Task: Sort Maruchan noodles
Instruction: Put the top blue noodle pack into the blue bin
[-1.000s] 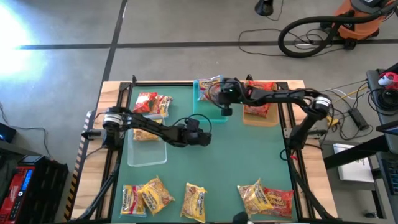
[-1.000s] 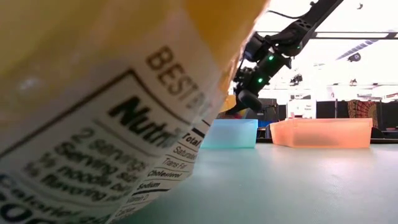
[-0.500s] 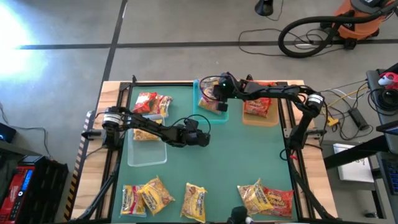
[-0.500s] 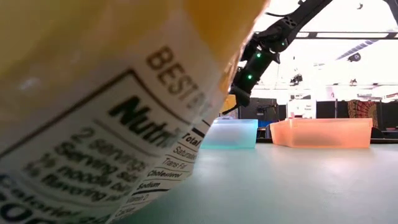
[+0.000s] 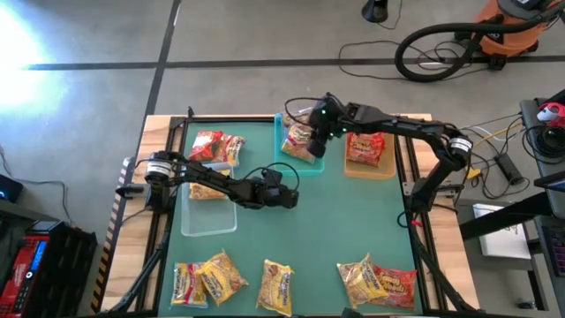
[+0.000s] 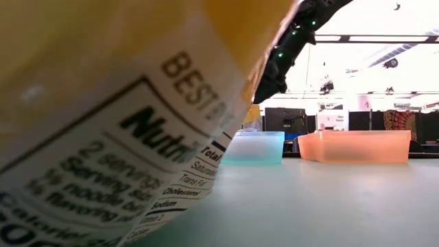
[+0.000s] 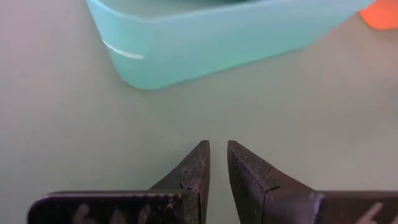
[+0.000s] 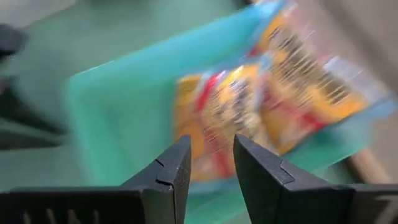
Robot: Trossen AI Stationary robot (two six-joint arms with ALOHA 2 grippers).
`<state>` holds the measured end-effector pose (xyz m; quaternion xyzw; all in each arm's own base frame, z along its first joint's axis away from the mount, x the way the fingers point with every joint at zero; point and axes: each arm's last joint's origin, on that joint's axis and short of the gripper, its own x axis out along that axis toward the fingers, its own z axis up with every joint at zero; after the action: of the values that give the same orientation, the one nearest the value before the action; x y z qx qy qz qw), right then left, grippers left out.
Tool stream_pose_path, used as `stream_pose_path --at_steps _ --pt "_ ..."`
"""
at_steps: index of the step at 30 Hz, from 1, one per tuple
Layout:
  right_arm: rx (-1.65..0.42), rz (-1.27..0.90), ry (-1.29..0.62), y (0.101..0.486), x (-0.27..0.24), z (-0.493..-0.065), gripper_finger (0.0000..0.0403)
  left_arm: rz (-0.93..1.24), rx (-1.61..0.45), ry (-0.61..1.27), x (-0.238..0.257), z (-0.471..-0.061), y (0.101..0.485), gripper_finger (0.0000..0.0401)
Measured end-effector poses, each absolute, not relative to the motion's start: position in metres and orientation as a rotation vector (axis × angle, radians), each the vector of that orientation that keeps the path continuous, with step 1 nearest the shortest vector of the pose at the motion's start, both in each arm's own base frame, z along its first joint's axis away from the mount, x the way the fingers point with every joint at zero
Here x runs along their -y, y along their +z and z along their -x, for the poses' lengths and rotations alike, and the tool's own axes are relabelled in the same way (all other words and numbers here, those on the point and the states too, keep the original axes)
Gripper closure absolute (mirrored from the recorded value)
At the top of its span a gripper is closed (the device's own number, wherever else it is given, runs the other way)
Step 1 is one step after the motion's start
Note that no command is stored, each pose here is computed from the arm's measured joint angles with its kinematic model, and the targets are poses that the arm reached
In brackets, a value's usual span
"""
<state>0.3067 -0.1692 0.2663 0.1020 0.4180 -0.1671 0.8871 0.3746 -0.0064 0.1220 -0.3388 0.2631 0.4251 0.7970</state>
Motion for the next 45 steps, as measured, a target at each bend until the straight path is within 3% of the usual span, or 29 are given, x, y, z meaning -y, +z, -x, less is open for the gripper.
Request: stream_pose_path --at_steps 9,16,26,39,45 --pt "-0.954 -0.327 -0.286 0.261 0.136 -0.313 0.0315 0.599 -0.68 0.736 -0.002 -0.373 0.142 0.0362" --pt "-0.956 -0.332 -0.292 0.261 0.118 -0.32 0.0321 0.494 -0.758 0.769 -0.019 -0.351 0.173 0.0362" --pt "-0.85 -0.372 -0.307 0.267 0.115 -0.33 0.0323 0.461 -0.772 0.874 -0.077 -0.299 0.21 0.0362" --pt "-0.545 -0.487 -0.314 0.288 0.114 -0.35 0.0323 0.676 -0.733 1.092 -0.15 -0.246 0.206 0.0362" --pt "-0.453 -0.5 -0.29 0.295 0.11 -0.357 0.0323 0.701 -0.818 1.224 -0.164 -0.225 0.2 0.0362"
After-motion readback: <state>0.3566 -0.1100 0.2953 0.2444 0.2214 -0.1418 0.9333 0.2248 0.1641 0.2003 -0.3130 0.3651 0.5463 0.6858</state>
